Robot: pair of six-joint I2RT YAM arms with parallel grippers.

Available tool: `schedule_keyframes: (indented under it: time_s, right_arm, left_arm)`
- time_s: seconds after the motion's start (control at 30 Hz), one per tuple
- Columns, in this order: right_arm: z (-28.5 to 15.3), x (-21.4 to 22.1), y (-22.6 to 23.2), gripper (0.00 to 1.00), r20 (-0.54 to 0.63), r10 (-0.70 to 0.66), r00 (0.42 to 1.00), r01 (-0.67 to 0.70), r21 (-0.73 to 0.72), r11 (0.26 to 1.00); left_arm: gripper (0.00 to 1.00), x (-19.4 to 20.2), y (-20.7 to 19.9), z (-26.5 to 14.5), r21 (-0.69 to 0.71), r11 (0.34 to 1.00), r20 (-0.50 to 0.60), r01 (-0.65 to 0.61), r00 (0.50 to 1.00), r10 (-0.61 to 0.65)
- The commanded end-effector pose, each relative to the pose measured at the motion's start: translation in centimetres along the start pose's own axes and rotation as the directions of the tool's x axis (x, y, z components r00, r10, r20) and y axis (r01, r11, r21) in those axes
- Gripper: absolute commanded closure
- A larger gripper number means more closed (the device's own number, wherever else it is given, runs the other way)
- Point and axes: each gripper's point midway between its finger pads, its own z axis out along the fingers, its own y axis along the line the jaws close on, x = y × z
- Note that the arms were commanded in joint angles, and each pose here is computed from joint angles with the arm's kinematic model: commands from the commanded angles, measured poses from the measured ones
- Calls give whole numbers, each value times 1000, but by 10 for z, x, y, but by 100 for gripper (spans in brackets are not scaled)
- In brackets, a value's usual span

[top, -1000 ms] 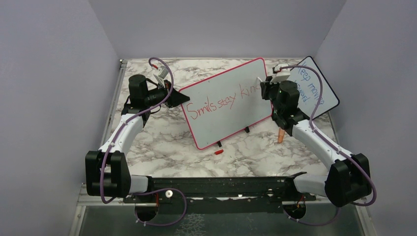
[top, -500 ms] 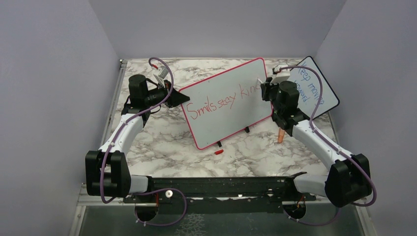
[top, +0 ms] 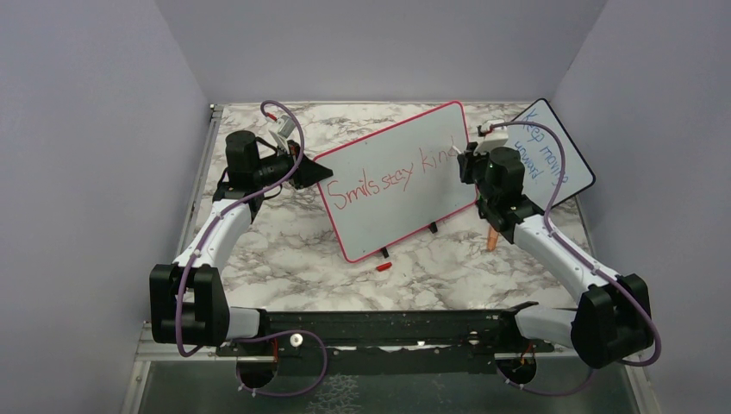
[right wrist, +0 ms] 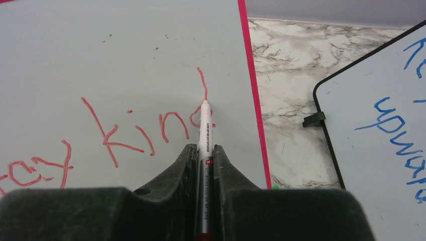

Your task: Write a sentence on the whiteboard

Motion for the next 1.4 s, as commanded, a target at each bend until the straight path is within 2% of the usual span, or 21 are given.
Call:
schedule_keyframes:
  time_s: [0.0, 0.43, 0.83, 1.17, 1.37]
  right_arm:
    - [-7, 22, 2, 99, -67, 8, 998, -9, -20, 1000]
    - [-12, 36, -6, 99, -93, 10, 996, -8, 18, 1000]
    - [-21, 24, -9, 99, -42, 25, 999, -23, 31, 999]
    - [-38, 22, 20, 99, -19, 14, 1000, -16, -145, 989]
    - [-55, 27, 55, 99, 2, -24, 1000, 24, -255, 967]
  left_arm:
    - [100, 30, 40, 4, -144, 989, -69, -36, 997, 26]
    - [100, 31, 40, 4, -145, 989, -70, -33, 997, 23]
    - [100, 30, 40, 4, -148, 988, -68, -35, 997, 25]
    - [100, 30, 40, 4, -151, 988, -66, -34, 998, 24]
    - [100, 29, 41, 4, -155, 987, -65, -33, 998, 23]
